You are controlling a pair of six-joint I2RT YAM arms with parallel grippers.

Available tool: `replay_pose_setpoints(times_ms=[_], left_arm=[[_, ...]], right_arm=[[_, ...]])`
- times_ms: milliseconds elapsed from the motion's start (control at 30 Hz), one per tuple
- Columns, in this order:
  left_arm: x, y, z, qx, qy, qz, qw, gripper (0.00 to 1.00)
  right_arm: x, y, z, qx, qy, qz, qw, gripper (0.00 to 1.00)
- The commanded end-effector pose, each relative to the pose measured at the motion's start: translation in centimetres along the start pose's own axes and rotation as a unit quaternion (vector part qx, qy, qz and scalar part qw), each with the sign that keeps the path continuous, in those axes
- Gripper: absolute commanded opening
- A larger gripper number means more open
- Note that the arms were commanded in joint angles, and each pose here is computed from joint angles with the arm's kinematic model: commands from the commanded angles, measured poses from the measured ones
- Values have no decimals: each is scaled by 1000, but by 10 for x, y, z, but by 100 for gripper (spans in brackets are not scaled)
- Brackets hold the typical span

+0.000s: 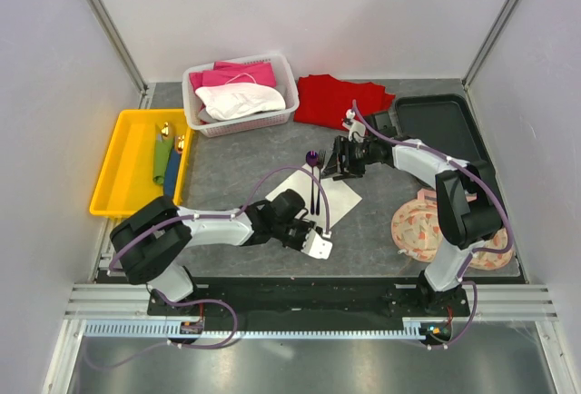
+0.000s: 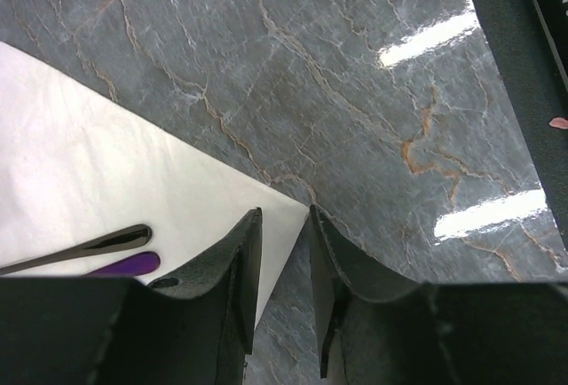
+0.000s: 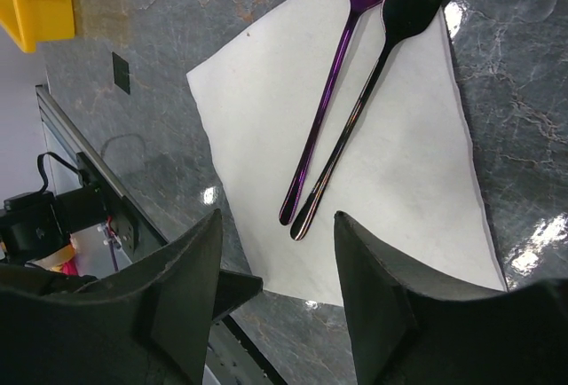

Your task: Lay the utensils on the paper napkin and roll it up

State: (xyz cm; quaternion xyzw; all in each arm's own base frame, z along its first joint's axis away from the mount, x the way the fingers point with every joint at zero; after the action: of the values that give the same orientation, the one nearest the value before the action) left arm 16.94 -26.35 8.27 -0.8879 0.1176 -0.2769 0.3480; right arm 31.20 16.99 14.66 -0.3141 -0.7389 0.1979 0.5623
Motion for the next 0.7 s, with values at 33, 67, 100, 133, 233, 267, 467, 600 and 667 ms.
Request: replay_pose_setpoints(times_ms=[33, 67, 100, 133, 233, 267, 467, 600, 667], left_arm=[[2, -2, -9, -16, 17, 35, 999, 34], [2, 0, -9, -15, 13, 39, 999, 33], [1, 1, -8, -9, 6, 46, 999, 32], [4, 3, -7, -6, 2, 47, 999, 31], [4, 8, -4, 4, 0, 58, 998, 22], [5, 9, -3, 6, -1, 58, 998, 19], [10, 11, -3, 22, -8, 59, 998, 5], [11, 4, -14, -2, -3, 58, 998, 2], [6, 0, -21, -12, -8, 65, 998, 2]], right_arm=[[0, 2, 1, 4, -5, -18, 1000, 61], [0, 2, 2, 5, -5, -18, 1000, 61], [-1, 2, 2, 5, -5, -18, 1000, 61], [-1, 1, 1, 3, -4, -17, 1000, 61], [-1, 1, 1, 3, -4, -18, 1000, 61], [-1, 1, 1, 4, -3, -19, 1000, 61], [-1, -1, 0, 3, -6, -23, 1000, 62], [-1, -5, 1, 8, -5, -36, 999, 62], [-1, -7, 3, 13, -6, -37, 999, 62]])
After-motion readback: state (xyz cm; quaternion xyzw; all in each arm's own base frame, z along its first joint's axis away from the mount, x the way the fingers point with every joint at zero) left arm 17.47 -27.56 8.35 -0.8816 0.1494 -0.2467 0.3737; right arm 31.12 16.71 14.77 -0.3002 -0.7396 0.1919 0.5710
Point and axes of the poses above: each gripper's point midway between its finger pads, its own y axis out along the fingers, its own x axis along the line the jaws close on, z = x × y, the point moved 9 cm from there along -y, back along the fingers, and after that the axes turned 5 degrees about y, right-handed, at the moved point
